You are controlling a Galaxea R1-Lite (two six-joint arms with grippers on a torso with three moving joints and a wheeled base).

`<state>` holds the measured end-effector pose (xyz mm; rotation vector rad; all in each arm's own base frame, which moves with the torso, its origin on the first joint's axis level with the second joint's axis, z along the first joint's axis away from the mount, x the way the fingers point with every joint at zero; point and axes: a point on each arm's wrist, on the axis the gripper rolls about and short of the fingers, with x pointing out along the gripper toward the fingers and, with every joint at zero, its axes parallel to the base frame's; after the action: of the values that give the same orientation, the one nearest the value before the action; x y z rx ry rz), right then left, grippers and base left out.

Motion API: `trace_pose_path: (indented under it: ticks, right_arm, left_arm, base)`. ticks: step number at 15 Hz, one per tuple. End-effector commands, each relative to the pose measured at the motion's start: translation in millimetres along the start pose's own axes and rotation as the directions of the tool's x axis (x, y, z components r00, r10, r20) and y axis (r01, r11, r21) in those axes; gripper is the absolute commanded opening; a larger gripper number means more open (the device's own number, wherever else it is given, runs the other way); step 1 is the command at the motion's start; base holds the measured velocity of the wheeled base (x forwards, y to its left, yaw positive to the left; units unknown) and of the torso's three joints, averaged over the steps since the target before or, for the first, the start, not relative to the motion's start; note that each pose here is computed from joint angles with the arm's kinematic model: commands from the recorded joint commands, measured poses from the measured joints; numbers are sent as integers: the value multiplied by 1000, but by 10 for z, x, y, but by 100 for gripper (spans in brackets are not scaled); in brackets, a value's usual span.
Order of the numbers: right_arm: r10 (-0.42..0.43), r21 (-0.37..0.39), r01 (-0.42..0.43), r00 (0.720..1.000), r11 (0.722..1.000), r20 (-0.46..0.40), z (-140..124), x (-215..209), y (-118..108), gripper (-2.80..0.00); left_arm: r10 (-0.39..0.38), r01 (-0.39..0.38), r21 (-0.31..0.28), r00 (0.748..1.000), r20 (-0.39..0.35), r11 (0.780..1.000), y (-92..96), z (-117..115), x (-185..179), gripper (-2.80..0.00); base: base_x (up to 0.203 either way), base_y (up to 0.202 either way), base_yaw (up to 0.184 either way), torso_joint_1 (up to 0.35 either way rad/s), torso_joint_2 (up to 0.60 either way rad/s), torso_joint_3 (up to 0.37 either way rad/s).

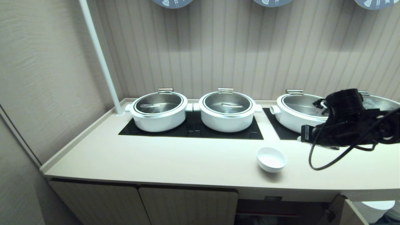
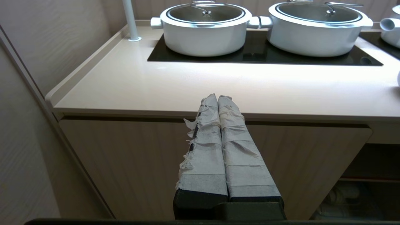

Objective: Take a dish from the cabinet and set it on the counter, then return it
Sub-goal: Pick up the bowl from the table

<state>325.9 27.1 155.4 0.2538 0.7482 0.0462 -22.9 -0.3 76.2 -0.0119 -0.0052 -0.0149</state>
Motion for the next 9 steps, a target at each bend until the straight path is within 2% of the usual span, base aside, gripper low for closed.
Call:
trace_pose_path:
  ticks: [1, 3, 4, 6, 9]
  right_arm:
    - [7, -11, -7, 998, 1000, 64, -34, -337, 18, -280]
    - [-69, -41, 75, 990, 996, 125, -134, -528, -12, -280]
    - [-81, -45, 89, 983, 995, 163, -164, -632, -15, -280]
    - [-75, -54, 87, 977, 995, 201, -313, -842, -16, -280]
    - [-44, -86, 63, 976, 994, 212, -710, -1105, -27, -280]
  left_arm:
    - [0, 0, 0, 1000, 0, 1000, 0, 0, 0, -280]
    - [0, 0, 0, 1000, -1, 1000, 0, -3, 1, -280]
    - [0, 0, 0, 1000, 1, 1000, 0, 1, 0, -280]
    - [0, 0, 0, 1000, 1, 1000, 0, 1, 0, -280]
    - [1, -1, 0, 1000, 1, 1000, 0, 1, 0, -280]
  base:
    - [0, 0, 0, 0, 0, 0]
    - [0, 0, 0, 0, 0, 0]
    - [0, 0, 0, 0, 0, 0]
    - [0, 0, 0, 0, 0, 0]
    - [0, 0, 0, 0, 0, 0]
